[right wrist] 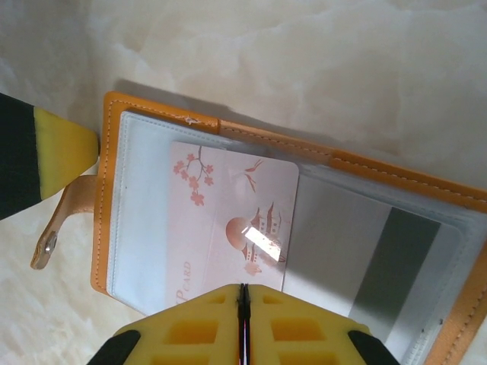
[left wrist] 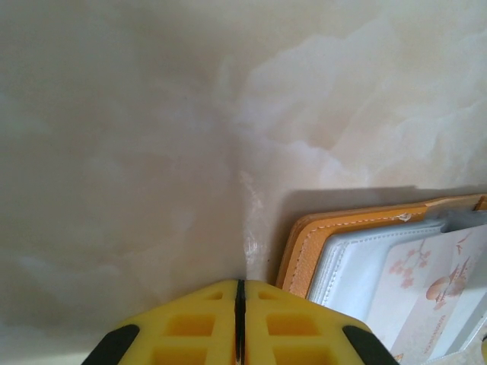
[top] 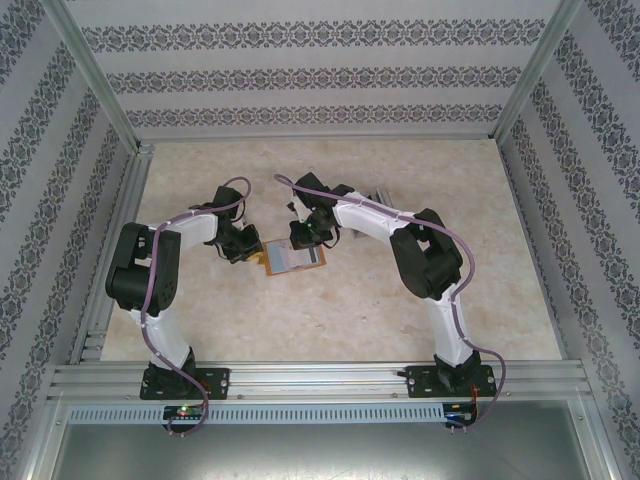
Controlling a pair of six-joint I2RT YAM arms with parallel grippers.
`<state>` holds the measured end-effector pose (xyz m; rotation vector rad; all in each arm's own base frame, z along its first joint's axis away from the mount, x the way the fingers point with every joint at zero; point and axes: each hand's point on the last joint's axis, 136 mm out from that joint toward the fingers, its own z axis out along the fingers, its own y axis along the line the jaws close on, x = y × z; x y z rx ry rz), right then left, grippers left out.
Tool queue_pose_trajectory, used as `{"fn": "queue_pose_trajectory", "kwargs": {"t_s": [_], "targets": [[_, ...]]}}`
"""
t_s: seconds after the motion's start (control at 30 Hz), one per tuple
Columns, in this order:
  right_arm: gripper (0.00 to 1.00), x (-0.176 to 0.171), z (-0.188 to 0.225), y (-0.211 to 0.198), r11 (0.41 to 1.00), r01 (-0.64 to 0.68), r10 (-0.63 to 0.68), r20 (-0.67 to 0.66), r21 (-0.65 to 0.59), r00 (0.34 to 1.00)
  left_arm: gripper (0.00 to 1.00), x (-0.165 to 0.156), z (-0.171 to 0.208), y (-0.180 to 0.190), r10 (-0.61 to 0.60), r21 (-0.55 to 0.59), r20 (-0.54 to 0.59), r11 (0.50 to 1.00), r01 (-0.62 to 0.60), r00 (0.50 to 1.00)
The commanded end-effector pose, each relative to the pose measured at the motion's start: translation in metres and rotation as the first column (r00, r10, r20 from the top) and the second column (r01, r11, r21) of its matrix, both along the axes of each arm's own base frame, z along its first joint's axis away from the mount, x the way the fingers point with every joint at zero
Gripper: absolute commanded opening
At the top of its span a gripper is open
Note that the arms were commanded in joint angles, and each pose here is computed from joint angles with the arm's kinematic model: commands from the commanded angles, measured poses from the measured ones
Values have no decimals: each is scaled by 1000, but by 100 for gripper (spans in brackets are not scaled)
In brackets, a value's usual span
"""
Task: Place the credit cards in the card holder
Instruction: Insert the credit card into the card slot.
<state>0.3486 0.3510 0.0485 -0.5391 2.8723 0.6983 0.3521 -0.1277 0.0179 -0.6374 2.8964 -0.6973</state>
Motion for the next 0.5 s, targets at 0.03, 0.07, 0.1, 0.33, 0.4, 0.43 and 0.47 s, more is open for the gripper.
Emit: {"fn": "queue_pose_trajectory", "kwargs": {"t_s": [0.03, 0.07, 0.1, 0.33, 0.4, 0.43, 0.47], "targets": [[12, -9, -16, 1, 1000, -17, 17, -53, -10, 998, 11, -2, -9, -1, 10, -16, -16, 1000, -11, 1000], [12, -10, -17, 2, 1000, -19, 18, -58, -8, 998, 10, -2, -10, -1, 10, -19, -18, 1000, -10, 1000], [12, -11, -19, 3, 1000, -22, 22, -62, -10, 998, 10, -3, -10, -1, 11, -23, -19, 1000, -12, 1000], [13, -16, -30, 10, 999, -43, 41, -82, -25, 996, 10, -4, -11, -2, 12, -26, -20, 1000, -13, 1000], [13, -19, -31, 13, 998, -50, 48, -86, -23, 995, 10, -4, -11, -3, 13, -29, -20, 999, -13, 1000], [13, -19, -31, 14, 998, -54, 52, -82, -24, 995, 10, -4, -11, -4, 13, -30, -20, 999, -13, 1000], [13, -20, -31, 17, 998, -61, 59, -79, -26, 995, 10, -4, -11, -4, 13, -31, -21, 999, -14, 1000]]}}
